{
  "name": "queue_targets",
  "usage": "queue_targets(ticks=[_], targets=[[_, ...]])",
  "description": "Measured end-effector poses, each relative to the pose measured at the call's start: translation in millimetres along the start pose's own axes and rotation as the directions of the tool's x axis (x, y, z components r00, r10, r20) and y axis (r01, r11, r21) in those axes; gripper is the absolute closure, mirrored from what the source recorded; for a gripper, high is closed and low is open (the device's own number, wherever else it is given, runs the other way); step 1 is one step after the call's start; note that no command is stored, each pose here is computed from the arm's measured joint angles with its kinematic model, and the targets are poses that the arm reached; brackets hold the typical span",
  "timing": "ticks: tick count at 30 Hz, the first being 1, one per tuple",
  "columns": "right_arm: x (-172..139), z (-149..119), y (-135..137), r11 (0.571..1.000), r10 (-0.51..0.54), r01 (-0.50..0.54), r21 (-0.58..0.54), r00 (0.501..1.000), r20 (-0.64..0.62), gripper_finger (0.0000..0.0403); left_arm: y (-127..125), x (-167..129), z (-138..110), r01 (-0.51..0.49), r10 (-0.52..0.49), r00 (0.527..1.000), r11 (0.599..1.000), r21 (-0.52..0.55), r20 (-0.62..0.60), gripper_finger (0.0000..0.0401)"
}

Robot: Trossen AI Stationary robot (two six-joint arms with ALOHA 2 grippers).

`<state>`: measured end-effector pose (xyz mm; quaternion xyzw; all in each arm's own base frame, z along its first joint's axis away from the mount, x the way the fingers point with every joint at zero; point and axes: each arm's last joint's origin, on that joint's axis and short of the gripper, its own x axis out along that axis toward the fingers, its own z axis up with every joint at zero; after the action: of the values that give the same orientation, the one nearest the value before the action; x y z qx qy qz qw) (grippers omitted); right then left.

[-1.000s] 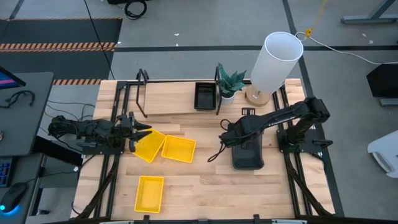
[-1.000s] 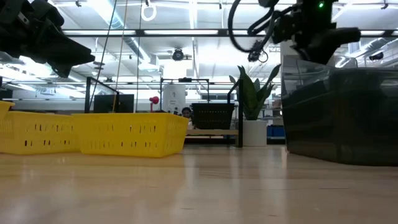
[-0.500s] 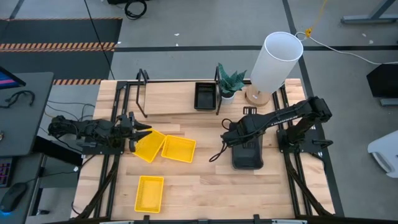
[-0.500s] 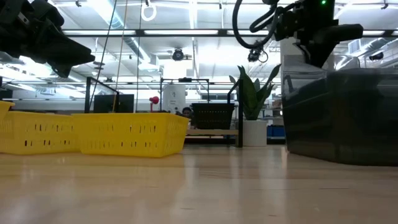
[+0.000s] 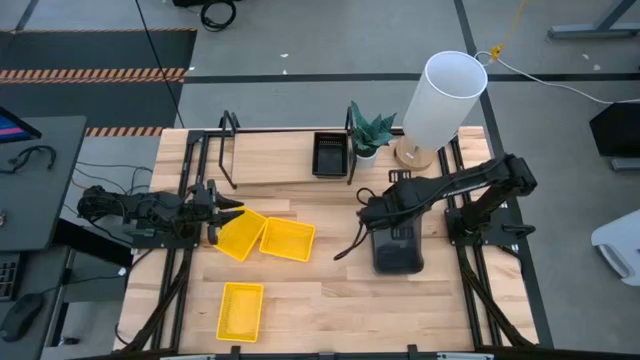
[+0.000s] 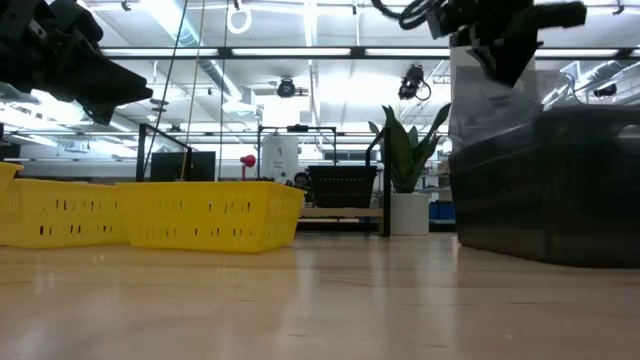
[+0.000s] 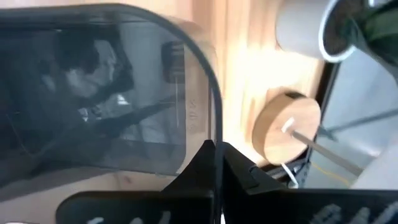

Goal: Stack baskets on shelf by color
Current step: Stack the right transparent black bin on the left transparent black bin

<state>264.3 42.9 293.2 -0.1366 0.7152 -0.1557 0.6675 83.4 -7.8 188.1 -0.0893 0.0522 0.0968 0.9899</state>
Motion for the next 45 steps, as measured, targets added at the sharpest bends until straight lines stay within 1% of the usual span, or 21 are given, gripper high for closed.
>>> queue_targets(ticks=[6, 12, 18, 23, 29, 31, 36, 39, 45], targets=[[-4.8, -1.6, -12.7, 0.990, 0.117, -0.116, -0.080, 0.993, 0.000, 0.0400, 0.1, 0.0, -0.2, -0.001, 0.001, 1.000, 1.000, 0.001, -0.002, 0.0284], [-3.5, -4.8, -29.1, 0.984, 0.146, -0.145, -0.104, 0.989, 0.002, 0.0401, 0.1, 0.0, -0.2, -0.001, 0.001, 1.000, 1.000, 0.001, -0.002, 0.0284], [-0.7, -2.6, -34.9, 0.976, 0.169, -0.166, -0.140, 0.986, 0.007, 0.0401, 0.0, 0.0, -0.2, 0.000, 0.000, 1.000, 1.000, 0.001, -0.002, 0.0284], [-0.8, 2.1, -34.5, 0.973, 0.184, -0.174, -0.154, 0.981, 0.054, 0.0401, 0.0, 0.0, -0.2, -0.001, 0.001, 1.000, 1.000, 0.000, -0.002, 0.0284], [0.1, 4.1, -33.2, 0.969, 0.203, -0.190, -0.159, 0.977, 0.071, 0.0401, 0.0, 0.0, -0.2, 0.000, 0.000, 1.000, 1.000, 0.000, -0.002, 0.0284], [5.2, 5.5, -30.4, 0.965, 0.216, -0.201, -0.171, 0.974, 0.073, 0.0401, 0.1, 0.0, -0.2, -0.001, 0.001, 1.000, 1.000, 0.001, -0.002, 0.0284], [26.3, 3.5, -20.2, 0.946, 0.248, -0.239, -0.218, 0.968, 0.019, 0.0401, 0.1, 0.0, -0.2, -0.001, 0.001, 1.000, 1.000, 0.000, -0.002, 0.0284], [33.4, 2.1, -17.0, 0.940, 0.261, -0.255, -0.227, 0.965, -0.003, 0.0401, 0.1, 0.0, -0.2, -0.001, 0.001, 1.000, 1.000, 0.001, -0.002, 0.0284], [41.6, 4.9, -12.7, 0.936, 0.280, -0.268, -0.228, 0.960, 0.021, 0.0394, 0.1, 0.0, -0.2, -0.001, 0.001, 1.000, 1.000, 0.001, -0.002, 0.0284]])
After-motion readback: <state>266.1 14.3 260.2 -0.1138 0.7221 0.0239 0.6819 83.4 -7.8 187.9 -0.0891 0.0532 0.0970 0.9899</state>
